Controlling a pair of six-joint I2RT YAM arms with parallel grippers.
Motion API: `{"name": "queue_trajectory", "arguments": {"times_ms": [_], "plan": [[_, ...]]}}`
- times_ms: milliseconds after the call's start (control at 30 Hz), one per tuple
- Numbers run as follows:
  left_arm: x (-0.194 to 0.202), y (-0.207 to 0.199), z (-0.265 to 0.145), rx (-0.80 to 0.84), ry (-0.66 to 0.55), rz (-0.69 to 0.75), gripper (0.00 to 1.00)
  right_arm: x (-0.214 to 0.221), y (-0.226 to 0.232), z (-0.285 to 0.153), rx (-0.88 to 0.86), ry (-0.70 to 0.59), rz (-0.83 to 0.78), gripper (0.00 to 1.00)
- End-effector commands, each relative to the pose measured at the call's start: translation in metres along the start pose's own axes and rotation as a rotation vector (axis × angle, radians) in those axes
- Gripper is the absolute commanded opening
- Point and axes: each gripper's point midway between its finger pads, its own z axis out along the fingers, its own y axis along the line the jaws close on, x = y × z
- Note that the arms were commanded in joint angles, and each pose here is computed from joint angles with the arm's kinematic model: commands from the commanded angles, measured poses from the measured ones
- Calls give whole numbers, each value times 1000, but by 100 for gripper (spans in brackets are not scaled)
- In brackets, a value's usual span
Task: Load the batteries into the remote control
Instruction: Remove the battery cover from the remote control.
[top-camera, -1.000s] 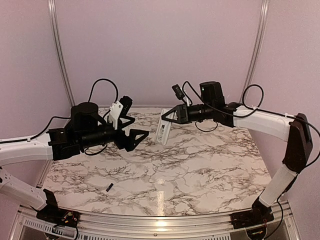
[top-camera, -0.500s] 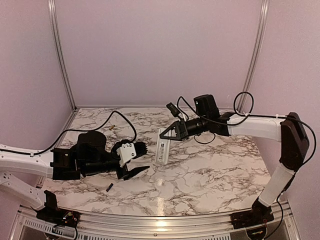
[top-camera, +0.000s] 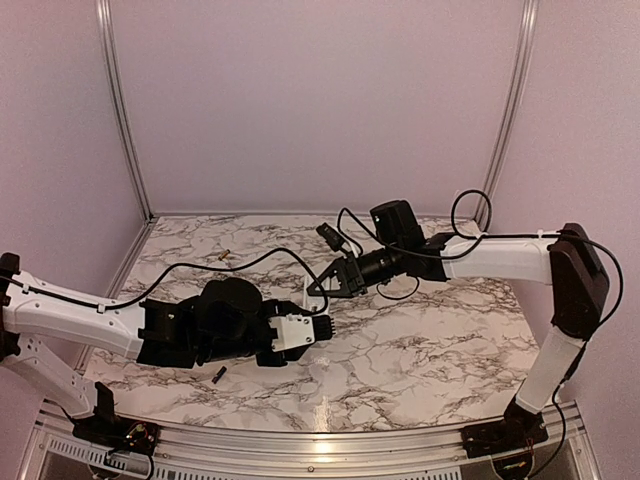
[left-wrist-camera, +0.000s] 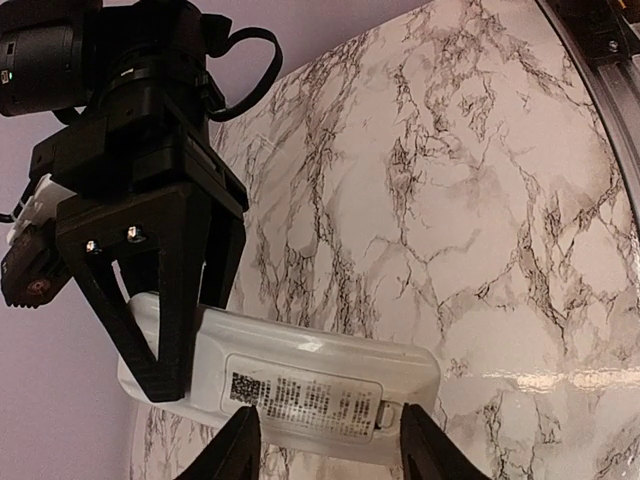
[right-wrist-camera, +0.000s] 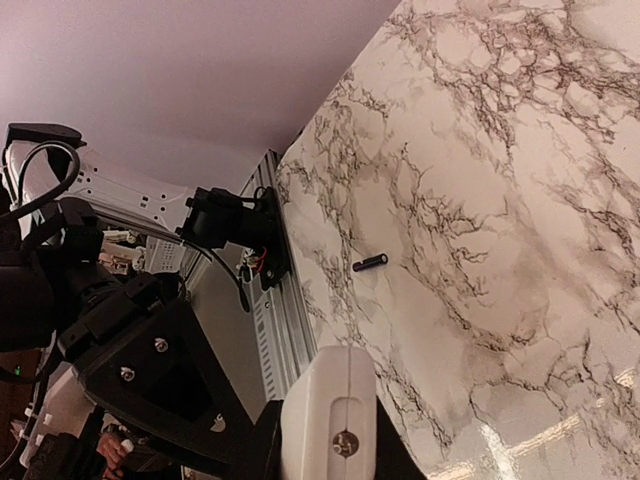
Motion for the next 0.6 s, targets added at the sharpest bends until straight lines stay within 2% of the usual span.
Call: {"name": "queue_trajectory", "arguments": {"times_ms": [0,567], "plan": [[3,3,6,-18,57,50,49,2,9,4,-36,16,5,0],[16,-2,15,-7,120,106,50,6,18,6,-99,32,15,0]]}}
